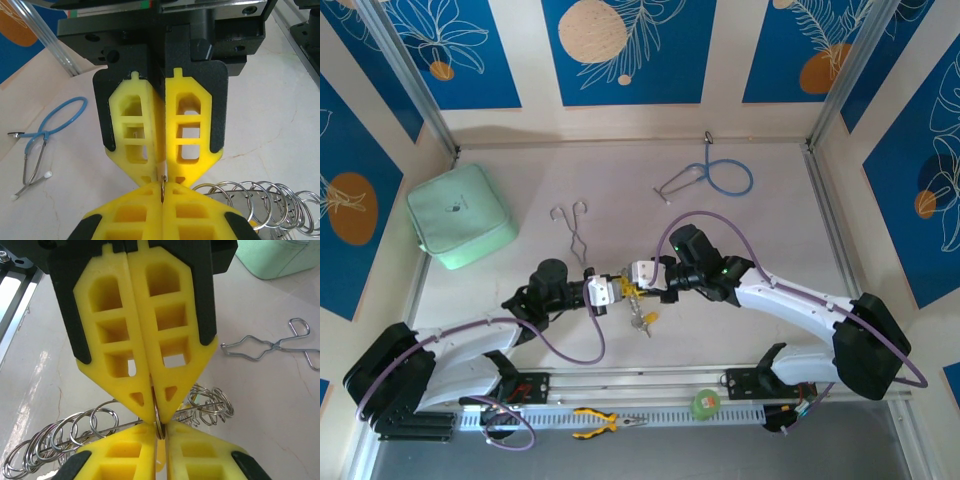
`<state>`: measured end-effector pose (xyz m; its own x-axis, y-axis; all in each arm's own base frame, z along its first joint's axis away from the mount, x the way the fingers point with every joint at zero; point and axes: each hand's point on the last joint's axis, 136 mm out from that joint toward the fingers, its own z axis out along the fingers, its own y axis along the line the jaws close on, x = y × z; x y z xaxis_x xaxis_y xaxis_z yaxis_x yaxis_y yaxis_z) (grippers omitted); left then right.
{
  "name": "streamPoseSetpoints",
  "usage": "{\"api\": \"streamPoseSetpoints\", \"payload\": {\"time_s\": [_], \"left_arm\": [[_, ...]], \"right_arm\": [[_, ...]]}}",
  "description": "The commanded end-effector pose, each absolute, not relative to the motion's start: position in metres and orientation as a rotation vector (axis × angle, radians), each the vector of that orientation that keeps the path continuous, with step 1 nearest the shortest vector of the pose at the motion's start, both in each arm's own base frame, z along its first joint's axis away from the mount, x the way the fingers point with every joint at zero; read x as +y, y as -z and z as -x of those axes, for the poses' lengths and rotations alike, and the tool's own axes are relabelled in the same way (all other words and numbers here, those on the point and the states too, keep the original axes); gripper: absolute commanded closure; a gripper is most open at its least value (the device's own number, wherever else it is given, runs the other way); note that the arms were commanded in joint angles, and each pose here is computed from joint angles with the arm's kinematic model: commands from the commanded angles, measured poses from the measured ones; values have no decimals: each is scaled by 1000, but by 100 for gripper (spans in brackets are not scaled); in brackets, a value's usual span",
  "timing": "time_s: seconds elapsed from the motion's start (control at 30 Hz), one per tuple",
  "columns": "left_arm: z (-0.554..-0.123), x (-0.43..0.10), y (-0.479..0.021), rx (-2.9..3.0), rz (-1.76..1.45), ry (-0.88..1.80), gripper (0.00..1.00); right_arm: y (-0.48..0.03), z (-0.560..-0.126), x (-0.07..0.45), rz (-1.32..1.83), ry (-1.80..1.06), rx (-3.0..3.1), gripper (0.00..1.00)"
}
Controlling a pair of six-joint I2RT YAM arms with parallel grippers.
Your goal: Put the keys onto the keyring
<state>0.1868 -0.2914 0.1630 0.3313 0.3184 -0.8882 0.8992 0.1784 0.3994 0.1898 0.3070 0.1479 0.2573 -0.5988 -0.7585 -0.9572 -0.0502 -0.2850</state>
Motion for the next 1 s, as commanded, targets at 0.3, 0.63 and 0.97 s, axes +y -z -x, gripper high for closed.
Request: {"api": "streamPoseSetpoints", "payload": {"time_s": [0.3,0.63,0.97], "left_arm": [[-186,-296,-180,1162,-1357,611,79],[-183,-281,-170,1223,-1334,573,73],[-186,-285,-163,1244,-1340,585,74]], "right_arm": [[-166,-184,317,1711,-672,1373,100],[-164,-186,307,1678,-681,1405,100],[-165,-184,308,1669,-705,1403,100]]}}
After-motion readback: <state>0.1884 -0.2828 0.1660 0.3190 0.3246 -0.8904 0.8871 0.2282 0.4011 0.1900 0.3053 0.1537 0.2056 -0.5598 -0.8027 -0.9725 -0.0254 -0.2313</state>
